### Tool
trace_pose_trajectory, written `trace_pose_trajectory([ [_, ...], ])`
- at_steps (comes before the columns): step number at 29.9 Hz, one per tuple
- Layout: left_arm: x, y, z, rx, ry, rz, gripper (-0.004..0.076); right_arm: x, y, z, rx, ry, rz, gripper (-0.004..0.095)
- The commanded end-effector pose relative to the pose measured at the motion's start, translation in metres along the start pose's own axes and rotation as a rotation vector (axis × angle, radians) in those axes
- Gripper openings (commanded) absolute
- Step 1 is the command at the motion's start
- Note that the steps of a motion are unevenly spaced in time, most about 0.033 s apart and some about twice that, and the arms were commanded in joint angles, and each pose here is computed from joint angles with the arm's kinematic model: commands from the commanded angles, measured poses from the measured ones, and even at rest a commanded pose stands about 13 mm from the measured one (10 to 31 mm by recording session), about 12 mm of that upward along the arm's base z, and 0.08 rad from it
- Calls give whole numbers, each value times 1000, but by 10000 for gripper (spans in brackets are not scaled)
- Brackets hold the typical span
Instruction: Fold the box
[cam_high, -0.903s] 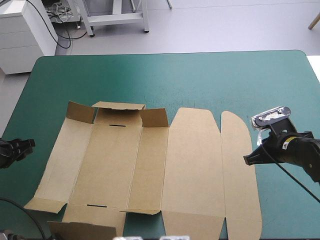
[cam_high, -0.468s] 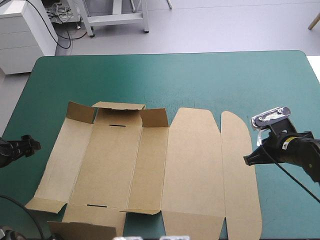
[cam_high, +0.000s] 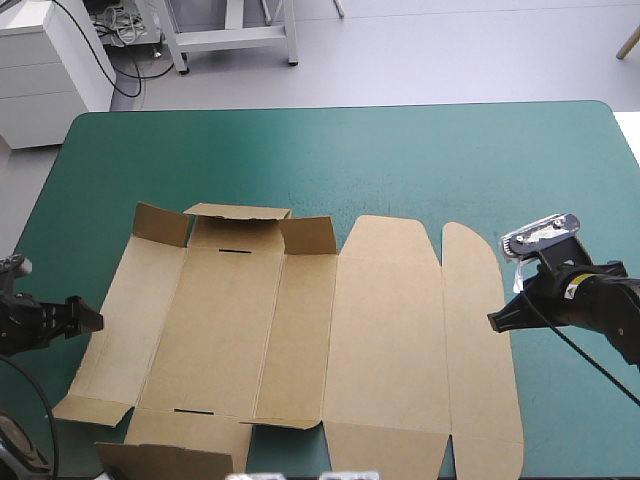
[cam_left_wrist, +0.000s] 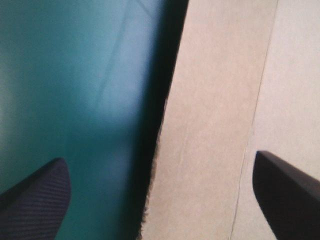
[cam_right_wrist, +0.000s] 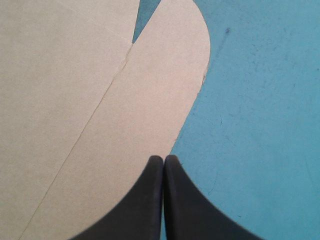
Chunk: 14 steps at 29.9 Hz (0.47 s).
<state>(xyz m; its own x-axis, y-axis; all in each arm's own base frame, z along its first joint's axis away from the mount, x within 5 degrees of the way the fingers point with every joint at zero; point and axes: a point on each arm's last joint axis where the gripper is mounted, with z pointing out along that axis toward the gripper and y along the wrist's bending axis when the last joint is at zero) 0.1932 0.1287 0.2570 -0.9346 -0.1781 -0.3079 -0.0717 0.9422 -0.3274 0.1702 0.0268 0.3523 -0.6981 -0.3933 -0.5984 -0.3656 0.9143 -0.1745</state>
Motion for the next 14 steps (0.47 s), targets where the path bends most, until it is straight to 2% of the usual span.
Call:
trace_pose_trajectory([
  [1, 2, -4, 0, 39, 0, 25, 705, -8, -3, -10, 29, -86, -13, -21],
  [14, 7, 1, 11, 39, 29, 57, 705, -8, -3, -10, 28, -84, -20, -21],
])
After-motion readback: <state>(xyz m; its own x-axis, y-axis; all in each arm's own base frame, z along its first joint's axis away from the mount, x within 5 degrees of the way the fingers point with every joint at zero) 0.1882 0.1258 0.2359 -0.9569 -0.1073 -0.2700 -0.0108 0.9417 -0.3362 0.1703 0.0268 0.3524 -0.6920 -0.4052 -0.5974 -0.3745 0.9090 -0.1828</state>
